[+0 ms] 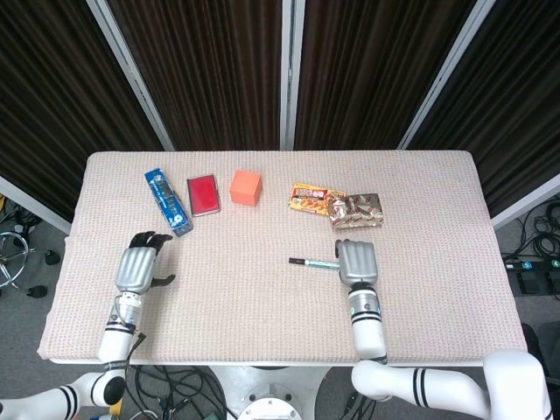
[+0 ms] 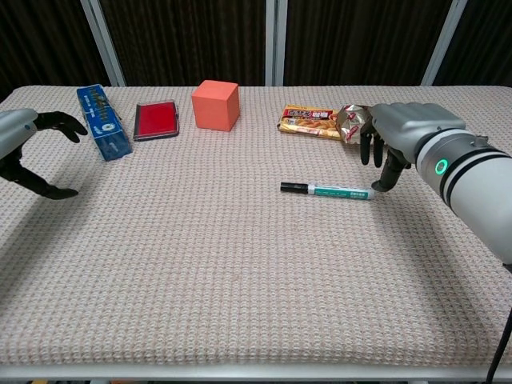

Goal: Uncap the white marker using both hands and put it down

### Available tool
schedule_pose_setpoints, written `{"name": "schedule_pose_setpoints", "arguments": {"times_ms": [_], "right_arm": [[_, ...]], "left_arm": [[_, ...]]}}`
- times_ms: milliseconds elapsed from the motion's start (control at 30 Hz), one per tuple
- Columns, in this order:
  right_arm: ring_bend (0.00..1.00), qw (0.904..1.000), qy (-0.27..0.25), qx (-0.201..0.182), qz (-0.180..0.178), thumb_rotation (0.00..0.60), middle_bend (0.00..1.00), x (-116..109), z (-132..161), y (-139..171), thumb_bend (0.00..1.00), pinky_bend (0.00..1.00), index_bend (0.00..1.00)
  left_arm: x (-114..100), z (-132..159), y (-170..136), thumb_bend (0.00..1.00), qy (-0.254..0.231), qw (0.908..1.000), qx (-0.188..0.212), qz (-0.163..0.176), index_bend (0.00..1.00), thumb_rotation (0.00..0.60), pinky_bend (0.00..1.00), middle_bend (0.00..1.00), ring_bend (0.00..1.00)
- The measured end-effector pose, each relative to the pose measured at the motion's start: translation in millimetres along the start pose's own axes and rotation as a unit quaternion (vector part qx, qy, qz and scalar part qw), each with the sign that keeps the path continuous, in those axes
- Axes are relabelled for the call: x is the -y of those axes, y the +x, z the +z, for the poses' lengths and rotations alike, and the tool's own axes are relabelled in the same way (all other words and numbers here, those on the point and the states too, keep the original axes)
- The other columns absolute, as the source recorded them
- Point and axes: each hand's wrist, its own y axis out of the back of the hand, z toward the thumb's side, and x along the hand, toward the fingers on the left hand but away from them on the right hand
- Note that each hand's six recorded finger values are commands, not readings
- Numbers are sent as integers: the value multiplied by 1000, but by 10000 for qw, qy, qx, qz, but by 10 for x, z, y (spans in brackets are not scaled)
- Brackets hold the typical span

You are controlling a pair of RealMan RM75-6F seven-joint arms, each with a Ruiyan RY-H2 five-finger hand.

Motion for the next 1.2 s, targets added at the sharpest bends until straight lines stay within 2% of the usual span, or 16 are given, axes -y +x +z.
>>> {"name": "schedule_pose_setpoints", "arguments": {"times_ms": [267,433,667,1200], "right_arm": [[733,10000,74,-21,29,600,469,161,35,-70,172,899,504],[733,10000,71,-5,-8,600,469,199,76,-127,208,899,504],[733,10000,15,54,-47,600,475,234,163,-187,206,899,504],[733,9998,103,146,106,600,472,298,198,-190,204,899,507]], "left_arm": [[49,-5,24,119,12,10000,28,-50,231,600,148,245,135],[52,-12,42,119,4,10000,15,-48,231,600,148,245,135],[59,-1,62,119,15,10000,40,-79,231,600,148,245,135],[71,-27,53,119,-80,9999,23,-137,231,600,146,245,135]]}}
